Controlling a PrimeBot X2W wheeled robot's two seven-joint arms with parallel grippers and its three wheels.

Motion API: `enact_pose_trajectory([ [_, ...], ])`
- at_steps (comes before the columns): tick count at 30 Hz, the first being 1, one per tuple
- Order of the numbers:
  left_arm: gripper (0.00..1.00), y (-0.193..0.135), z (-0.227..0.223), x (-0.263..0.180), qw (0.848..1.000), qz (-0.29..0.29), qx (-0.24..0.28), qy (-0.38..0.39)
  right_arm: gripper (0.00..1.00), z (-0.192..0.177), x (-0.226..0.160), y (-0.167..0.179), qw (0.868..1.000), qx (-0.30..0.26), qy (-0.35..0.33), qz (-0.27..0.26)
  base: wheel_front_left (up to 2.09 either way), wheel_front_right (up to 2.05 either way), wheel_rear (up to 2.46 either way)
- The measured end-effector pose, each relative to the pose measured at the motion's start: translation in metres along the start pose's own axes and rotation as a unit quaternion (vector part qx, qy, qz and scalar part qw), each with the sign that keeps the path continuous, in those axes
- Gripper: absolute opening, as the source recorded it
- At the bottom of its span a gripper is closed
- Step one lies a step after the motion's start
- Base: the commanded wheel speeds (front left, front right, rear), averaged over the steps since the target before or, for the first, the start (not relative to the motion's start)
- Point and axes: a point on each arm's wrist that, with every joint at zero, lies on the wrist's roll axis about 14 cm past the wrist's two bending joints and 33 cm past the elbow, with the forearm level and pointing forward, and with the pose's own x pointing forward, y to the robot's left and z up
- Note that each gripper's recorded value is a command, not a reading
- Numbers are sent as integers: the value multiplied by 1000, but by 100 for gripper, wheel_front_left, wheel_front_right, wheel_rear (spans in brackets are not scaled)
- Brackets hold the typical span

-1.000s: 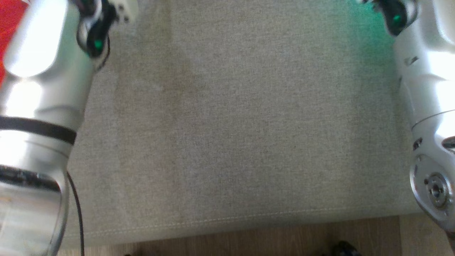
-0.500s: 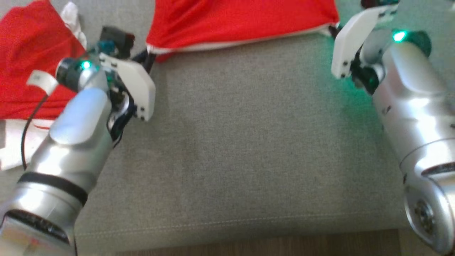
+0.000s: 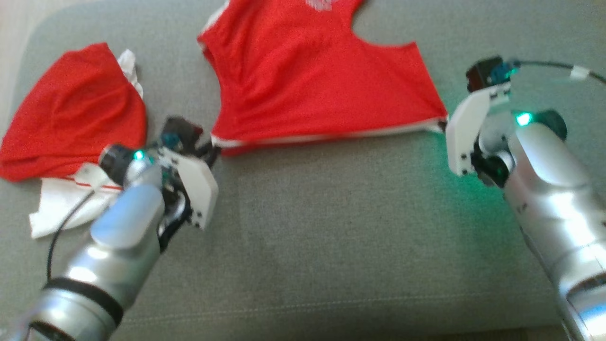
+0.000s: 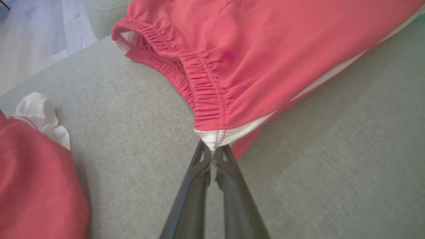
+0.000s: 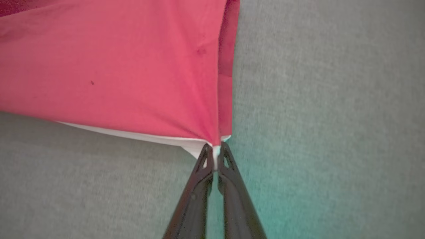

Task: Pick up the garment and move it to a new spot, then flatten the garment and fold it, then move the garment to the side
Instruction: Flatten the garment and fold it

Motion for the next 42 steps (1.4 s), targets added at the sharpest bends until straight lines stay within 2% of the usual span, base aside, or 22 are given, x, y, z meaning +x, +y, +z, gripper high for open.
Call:
enact_pose_trajectory([
  [7,0,-27,-12,-28,1000,-14,2,-4,0,-33,-35,-3,999,10,43,20,0,0,0],
  [12,0,-50,-24,-49,1000,-24,-16,-5,0,-61,-62,-2,996,13,81,43,0,0,0],
  [17,0,-83,-36,-71,997,-55,-50,-4,0,-88,-89,-5,991,10,120,56,0,0,0],
  [22,0,-90,-50,-95,996,-66,-67,4,0,-120,-111,9,983,12,160,89,0,0,0],
  [24,0,-101,-52,-106,992,-80,-96,0,0,-136,-123,9,978,8,186,95,0,0,0],
  [30,0,-122,-67,-128,988,-106,-113,16,0,-148,-145,5,972,4,210,104,0,0,0],
  [34,0,-134,-68,-143,980,-126,-154,13,0,-157,-158,3,969,17,222,111,0,0,0],
  [42,0,-145,-77,-166,975,-144,-169,22,0,-169,-184,15,960,10,244,134,0,0,0],
])
